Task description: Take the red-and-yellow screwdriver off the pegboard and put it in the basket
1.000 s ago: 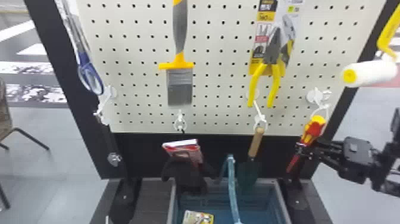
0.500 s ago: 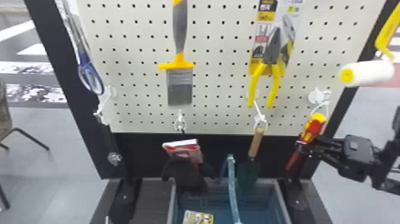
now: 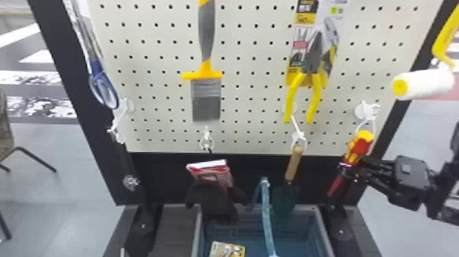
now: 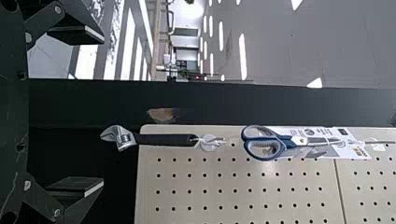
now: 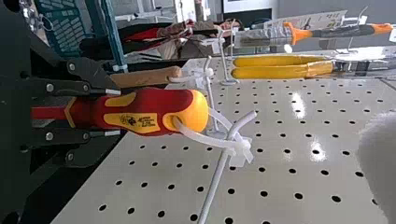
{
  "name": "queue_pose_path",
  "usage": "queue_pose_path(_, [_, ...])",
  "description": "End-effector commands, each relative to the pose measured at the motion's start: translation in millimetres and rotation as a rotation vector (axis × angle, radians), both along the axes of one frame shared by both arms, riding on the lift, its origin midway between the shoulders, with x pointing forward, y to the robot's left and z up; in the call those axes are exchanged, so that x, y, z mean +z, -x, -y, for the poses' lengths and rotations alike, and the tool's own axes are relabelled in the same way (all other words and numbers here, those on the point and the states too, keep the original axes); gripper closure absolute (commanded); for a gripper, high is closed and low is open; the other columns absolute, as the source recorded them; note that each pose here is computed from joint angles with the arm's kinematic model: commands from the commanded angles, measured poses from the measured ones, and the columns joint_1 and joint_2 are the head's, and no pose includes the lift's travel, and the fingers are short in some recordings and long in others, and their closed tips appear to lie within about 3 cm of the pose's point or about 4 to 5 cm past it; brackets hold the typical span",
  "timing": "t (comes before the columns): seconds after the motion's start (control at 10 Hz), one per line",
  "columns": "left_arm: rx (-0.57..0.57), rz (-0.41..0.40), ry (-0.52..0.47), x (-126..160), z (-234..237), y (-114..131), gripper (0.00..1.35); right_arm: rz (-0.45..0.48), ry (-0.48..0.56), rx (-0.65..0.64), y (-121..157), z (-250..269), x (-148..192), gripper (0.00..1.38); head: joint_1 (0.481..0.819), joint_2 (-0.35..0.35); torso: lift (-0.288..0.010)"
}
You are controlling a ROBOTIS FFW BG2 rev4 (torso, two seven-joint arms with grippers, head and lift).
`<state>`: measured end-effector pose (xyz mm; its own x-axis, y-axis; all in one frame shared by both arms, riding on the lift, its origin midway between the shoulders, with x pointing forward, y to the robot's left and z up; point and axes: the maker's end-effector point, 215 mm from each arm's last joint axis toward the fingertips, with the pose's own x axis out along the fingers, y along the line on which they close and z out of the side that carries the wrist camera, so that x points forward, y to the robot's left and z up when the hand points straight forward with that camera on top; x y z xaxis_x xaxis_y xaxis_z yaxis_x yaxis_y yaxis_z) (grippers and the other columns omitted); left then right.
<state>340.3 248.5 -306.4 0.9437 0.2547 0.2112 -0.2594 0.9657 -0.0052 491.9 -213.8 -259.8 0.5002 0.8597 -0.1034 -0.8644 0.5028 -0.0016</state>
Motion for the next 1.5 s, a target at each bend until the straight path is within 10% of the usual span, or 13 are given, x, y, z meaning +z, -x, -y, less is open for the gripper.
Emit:
queue_pose_path(0.0, [0.002, -0.002, 0.003, -0.8, -0.3, 0.7, 0.22, -0.023, -0.004, -0.002, 4.5, 1.2, -10.1, 1.1, 0.549, 0.0, -0.1])
queue_pose_path(1.4, [0.002, -0.007, 0.006, -2.9, 0.2, 1.5, 0.22, 0.023, -0.022, 0.027, 19.8, -19.2, 13.3, 1.1, 0.549, 0.0, -0.1])
